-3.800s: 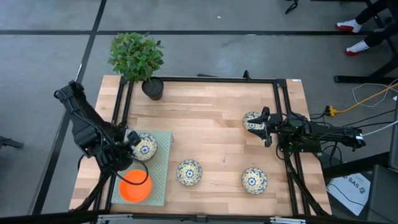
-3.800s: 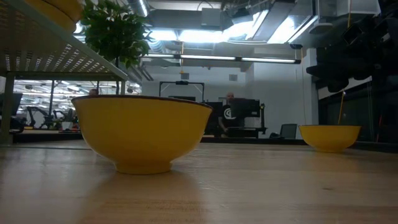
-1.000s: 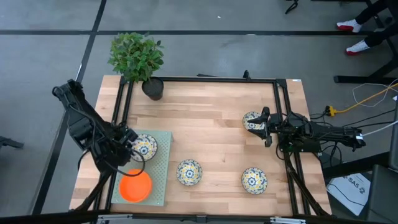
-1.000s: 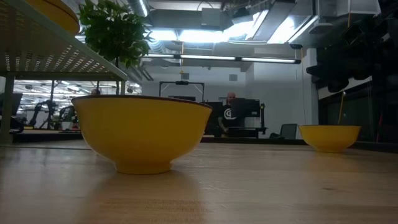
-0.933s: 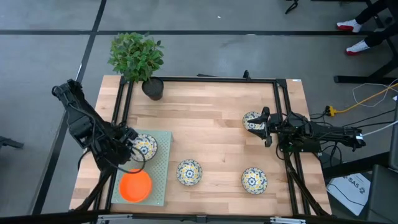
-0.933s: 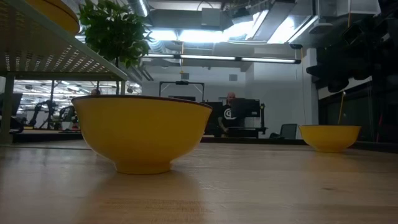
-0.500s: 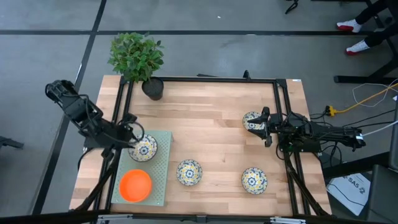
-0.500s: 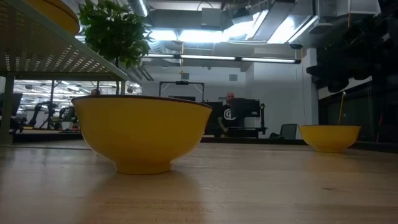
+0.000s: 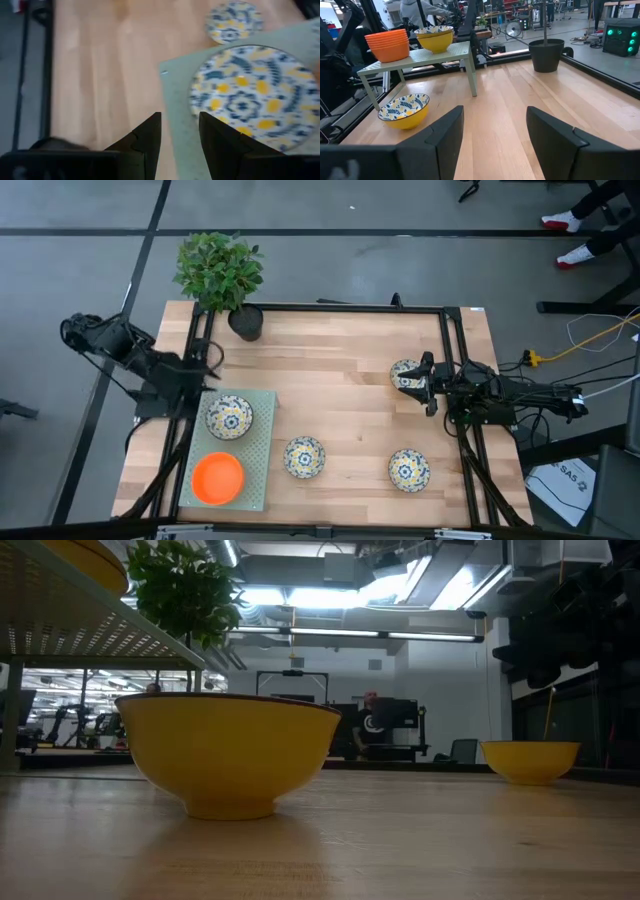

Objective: Pick & Place Mini bowls
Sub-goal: Stack the patterned bowl on top of the patterned bowl on the shelf

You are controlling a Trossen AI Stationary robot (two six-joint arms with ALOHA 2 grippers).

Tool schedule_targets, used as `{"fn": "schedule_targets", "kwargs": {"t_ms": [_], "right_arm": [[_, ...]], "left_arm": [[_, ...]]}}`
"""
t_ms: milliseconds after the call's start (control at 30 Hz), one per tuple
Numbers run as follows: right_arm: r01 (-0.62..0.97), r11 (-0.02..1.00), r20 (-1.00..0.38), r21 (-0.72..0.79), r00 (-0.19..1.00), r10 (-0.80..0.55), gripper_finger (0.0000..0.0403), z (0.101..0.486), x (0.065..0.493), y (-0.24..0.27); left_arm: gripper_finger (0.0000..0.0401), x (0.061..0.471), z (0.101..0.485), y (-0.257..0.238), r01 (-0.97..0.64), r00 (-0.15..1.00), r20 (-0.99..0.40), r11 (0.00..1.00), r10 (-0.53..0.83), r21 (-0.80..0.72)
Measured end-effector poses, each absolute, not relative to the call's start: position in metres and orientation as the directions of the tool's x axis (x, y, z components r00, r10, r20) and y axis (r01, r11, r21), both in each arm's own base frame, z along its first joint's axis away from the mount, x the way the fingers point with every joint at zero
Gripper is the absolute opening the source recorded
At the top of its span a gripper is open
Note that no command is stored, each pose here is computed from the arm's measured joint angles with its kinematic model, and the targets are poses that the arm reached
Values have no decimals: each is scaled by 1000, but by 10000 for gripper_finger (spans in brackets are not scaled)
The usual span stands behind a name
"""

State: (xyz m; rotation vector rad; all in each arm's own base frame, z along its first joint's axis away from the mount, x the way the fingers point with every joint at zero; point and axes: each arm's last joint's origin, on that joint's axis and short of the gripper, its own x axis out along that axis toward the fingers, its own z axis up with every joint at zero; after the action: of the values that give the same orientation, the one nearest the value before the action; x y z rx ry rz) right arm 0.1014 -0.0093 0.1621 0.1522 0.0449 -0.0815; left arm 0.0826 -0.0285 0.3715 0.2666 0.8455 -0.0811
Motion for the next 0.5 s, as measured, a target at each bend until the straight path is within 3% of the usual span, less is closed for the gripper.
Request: {"fn": "schedule_targets", "kwargs": {"t_ms": [500], "right_arm": [[85, 985, -51, 150, 996, -78, 215, 162, 101, -9]], "left_arm": [[125, 104, 351, 7, -264, 722, -603, 941, 339, 213]]}}
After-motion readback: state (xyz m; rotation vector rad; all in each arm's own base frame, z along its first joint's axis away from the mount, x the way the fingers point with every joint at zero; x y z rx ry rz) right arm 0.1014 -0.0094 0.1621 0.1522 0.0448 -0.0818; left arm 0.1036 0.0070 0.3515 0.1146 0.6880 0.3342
